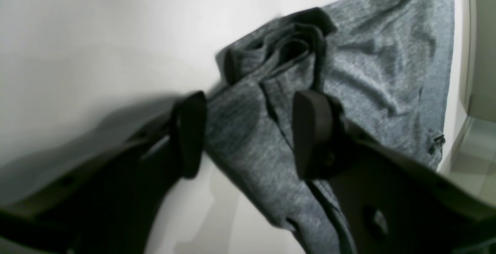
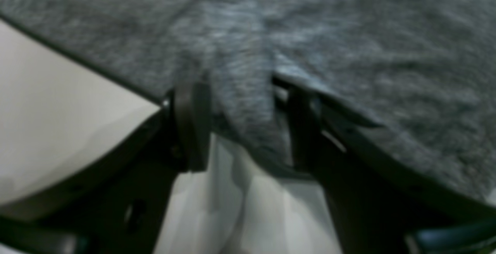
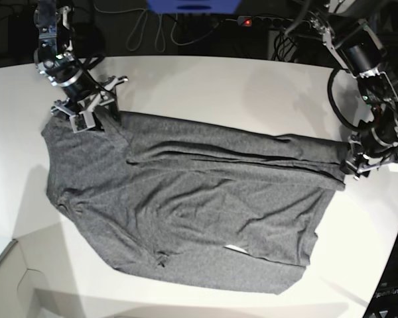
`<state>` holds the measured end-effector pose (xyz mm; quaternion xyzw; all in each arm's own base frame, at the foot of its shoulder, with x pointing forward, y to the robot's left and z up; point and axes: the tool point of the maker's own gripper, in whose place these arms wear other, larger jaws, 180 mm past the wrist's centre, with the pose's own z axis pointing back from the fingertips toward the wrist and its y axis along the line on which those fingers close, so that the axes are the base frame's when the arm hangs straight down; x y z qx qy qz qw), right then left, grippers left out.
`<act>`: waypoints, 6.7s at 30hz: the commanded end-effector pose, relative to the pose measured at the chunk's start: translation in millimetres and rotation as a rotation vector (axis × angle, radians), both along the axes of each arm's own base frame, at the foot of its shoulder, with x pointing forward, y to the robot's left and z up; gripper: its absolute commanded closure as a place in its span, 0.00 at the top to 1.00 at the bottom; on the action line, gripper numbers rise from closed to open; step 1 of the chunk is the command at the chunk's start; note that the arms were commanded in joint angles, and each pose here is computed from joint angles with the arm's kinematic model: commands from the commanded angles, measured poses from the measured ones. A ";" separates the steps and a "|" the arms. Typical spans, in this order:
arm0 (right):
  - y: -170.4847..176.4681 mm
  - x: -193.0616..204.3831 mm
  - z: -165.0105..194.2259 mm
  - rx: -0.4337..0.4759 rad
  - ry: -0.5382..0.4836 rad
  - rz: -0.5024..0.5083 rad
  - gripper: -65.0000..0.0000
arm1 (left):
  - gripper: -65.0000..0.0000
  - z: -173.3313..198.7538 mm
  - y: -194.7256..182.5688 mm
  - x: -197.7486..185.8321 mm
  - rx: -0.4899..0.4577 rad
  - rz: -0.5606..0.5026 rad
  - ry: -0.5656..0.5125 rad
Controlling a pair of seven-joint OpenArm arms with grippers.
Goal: Layout the t-shirt on the table in an organized manner, then fold the t-shirt properly
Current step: 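Drag the shirt edge with the right gripper away from the left gripper, then pull the held shirt corner outward with the right gripper to stretch it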
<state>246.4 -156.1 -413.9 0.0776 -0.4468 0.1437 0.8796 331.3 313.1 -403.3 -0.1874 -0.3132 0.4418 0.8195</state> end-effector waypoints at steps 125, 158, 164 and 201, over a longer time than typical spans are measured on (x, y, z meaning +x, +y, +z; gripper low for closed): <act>-19.3 48.5 41.2 -0.086 -0.118 0.232 0.55 | 0.00 49.6 18.7 47.0 0.134 -0.004 -0.144; -39.4 3.6 6.0 -0.025 -0.039 0.138 0.29 | 0.00 56.2 32.8 49.0 0.182 0.036 -0.176; -49.1 5.4 10.8 -0.064 -0.042 0.162 0.00 | 0.00 56.6 33.4 49.0 0.184 0.036 -0.176; -90.9 54.7 49.6 -0.170 -0.100 0.147 0.00 | 0.00 57.3 33.4 49.4 0.178 0.039 -0.182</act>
